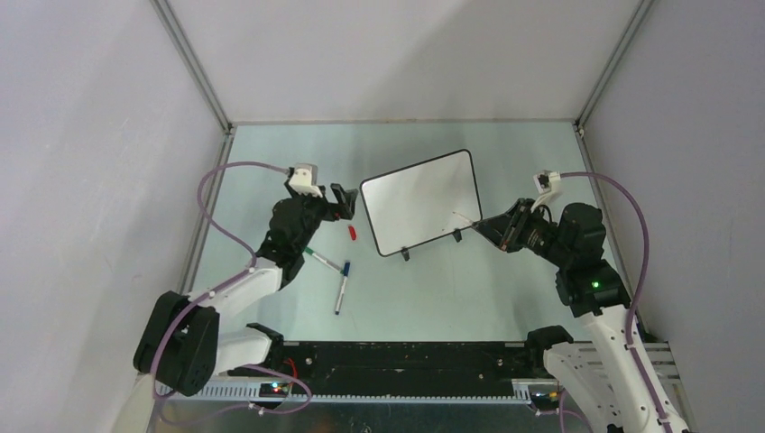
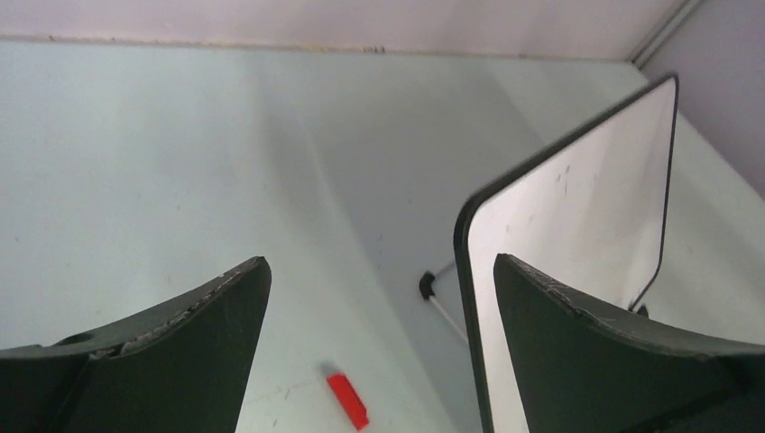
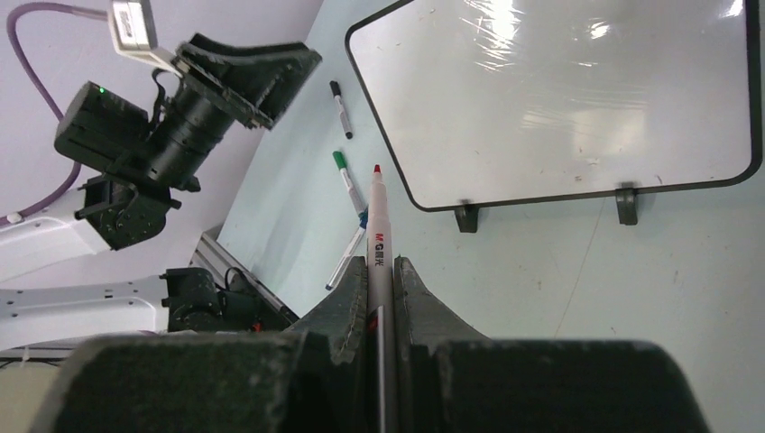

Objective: Write a sentence on the whiteboard
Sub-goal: Adjust the whiteboard on the whiteboard stand.

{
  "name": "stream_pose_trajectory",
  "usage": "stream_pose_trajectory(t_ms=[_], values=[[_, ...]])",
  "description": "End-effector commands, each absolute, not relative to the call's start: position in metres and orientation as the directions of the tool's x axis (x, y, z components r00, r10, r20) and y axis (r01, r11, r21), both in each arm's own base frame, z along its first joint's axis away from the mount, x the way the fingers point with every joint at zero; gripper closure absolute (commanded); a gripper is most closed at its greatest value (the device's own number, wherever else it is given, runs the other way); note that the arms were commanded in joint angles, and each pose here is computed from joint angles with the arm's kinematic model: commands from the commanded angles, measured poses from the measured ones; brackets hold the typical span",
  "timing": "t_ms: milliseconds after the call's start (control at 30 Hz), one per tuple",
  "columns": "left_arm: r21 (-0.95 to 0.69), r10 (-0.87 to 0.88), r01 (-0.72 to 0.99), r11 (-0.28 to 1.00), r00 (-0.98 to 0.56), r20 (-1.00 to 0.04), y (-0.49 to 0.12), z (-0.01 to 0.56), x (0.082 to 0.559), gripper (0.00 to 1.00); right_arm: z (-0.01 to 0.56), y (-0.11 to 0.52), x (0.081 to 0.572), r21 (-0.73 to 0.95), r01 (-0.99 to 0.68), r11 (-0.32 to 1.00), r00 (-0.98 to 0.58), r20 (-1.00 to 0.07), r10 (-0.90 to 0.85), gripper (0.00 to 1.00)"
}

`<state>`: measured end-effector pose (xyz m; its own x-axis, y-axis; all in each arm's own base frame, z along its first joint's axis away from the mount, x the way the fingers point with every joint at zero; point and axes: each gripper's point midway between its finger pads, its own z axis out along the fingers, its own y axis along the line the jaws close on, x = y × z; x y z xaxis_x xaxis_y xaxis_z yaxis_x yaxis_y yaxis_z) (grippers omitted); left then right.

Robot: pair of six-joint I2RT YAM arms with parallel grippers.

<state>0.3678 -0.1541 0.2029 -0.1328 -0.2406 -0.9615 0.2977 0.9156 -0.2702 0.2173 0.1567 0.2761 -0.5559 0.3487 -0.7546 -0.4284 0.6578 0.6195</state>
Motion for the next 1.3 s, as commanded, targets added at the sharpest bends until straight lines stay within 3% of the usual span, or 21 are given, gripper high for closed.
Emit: stream_pose_trajectory(t_ms=[0, 67, 200, 333, 467, 600, 967, 1267], values=[[-0.214, -0.206, 0.367, 0.905, -0.061, -0.977, -0.157, 0.208, 0.36, 0.01, 0.284, 0.151, 0.22, 0.566, -0.461, 0.684, -0.493, -0.804, 0.334, 1.0], [-0.209, -0.202, 0.314, 0.926, -0.055, -0.978, -0.146, 0.205, 0.363, 0.01, 0.284, 0.151, 0.22, 0.559, -0.462, 0.689, -0.488, -0.808, 0.329, 1.0], [-0.129, -0.105, 0.435, 0.891, -0.08, -0.991, -0.168, 0.196, 0.366, 0.01, 0.284, 0.151, 0.223, 0.558, -0.461, 0.69, -0.484, -0.81, 0.331, 1.0], [-0.124, -0.086, 0.41, 0.904, -0.11, -0.99, -0.165, 0.182, 0.371, 0.0, 0.284, 0.154, 0.228, 0.568, -0.466, 0.678, -0.495, -0.803, 0.333, 1.0], [-0.13, -0.151, 0.453, 0.882, 0.012, -0.988, -0.165, 0.192, 0.356, 0.01, 0.279, 0.16, 0.233, 0.588, -0.463, 0.664, -0.525, -0.785, 0.33, 1.0], [-0.141, -0.182, 0.492, 0.859, 0.035, -0.983, -0.17, 0.19, 0.349, 0.01, 0.274, 0.169, 0.238, 0.592, -0.464, 0.659, -0.541, -0.779, 0.318, 1.0], [-0.323, -0.428, 0.701, 0.636, -0.028, -0.903, -0.178, 0.209, 0.342, 0.02, 0.278, 0.179, 0.246, 0.535, -0.491, 0.688, -0.49, -0.822, 0.289, 1.0], [-0.469, -0.531, 0.688, 0.554, -0.142, -0.836, -0.18, 0.221, 0.351, 0.05, 0.274, 0.17, 0.243, 0.497, -0.476, 0.725, -0.471, -0.841, 0.267, 1.0]])
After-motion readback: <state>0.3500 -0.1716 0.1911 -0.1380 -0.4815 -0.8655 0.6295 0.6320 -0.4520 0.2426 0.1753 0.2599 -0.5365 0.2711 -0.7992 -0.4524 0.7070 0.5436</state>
